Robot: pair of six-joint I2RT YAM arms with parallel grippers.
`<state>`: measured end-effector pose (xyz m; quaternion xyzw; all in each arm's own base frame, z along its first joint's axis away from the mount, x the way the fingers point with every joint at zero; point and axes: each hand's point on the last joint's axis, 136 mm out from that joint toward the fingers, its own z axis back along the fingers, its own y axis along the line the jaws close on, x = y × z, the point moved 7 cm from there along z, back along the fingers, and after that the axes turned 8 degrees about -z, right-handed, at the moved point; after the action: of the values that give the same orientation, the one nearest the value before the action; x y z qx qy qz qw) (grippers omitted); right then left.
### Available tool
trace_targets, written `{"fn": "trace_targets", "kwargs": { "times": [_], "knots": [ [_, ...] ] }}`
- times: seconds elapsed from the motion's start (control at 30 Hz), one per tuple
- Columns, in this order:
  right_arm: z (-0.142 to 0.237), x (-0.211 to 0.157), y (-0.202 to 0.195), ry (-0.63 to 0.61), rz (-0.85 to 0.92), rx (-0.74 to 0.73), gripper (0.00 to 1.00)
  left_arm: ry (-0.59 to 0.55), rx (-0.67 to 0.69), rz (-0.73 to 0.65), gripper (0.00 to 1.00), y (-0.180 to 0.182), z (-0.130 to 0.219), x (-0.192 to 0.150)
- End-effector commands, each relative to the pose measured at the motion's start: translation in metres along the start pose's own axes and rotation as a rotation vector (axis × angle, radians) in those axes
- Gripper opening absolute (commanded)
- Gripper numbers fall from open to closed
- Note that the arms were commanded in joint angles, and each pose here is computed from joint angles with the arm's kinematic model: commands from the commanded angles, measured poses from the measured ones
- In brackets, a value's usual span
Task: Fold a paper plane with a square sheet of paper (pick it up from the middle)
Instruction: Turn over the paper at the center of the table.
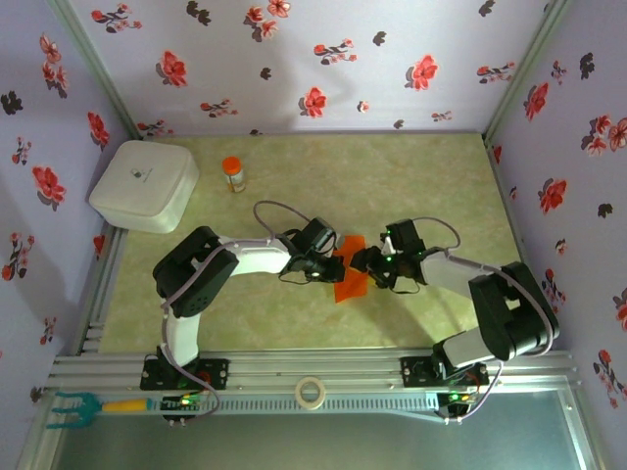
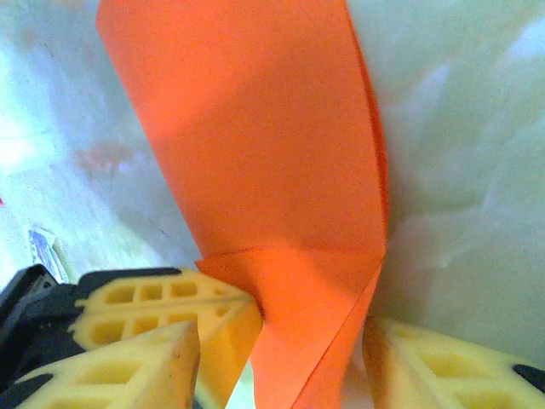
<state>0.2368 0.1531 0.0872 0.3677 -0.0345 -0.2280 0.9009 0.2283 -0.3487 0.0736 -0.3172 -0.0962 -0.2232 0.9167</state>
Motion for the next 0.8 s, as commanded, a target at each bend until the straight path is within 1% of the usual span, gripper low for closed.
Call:
{"fn": "trace_targets", "kwargs": {
  "times": [0.0,0.27,0.43,0.57,0.63,0.77],
  "knots": [
    [0.001,0.012,0.011,0.004,0.048,0.077,0.52,0.075,0.042,0.003,0.04,0.006,-0.002,-0.014],
    [-0.004,0.021,0.004,-0.003,0.029,0.092,0.45,0.065,0.034,0.006,0.04,0.004,0.000,-0.012],
    [-0.005,0.023,-0.004,-0.013,0.017,0.102,0.38,0.057,0.033,0.003,0.05,0.003,0.001,-0.011],
    [-0.006,0.022,-0.008,-0.013,0.010,0.113,0.28,0.047,0.026,0.004,0.05,0.001,0.002,-0.009],
    [-0.006,0.022,-0.010,-0.018,0.009,0.108,0.25,0.041,0.023,0.002,0.06,0.000,0.003,-0.008],
    [-0.006,0.022,-0.010,-0.018,0.012,0.109,0.16,0.028,0.015,0.000,0.08,-0.002,0.006,-0.005]
  ]
}}
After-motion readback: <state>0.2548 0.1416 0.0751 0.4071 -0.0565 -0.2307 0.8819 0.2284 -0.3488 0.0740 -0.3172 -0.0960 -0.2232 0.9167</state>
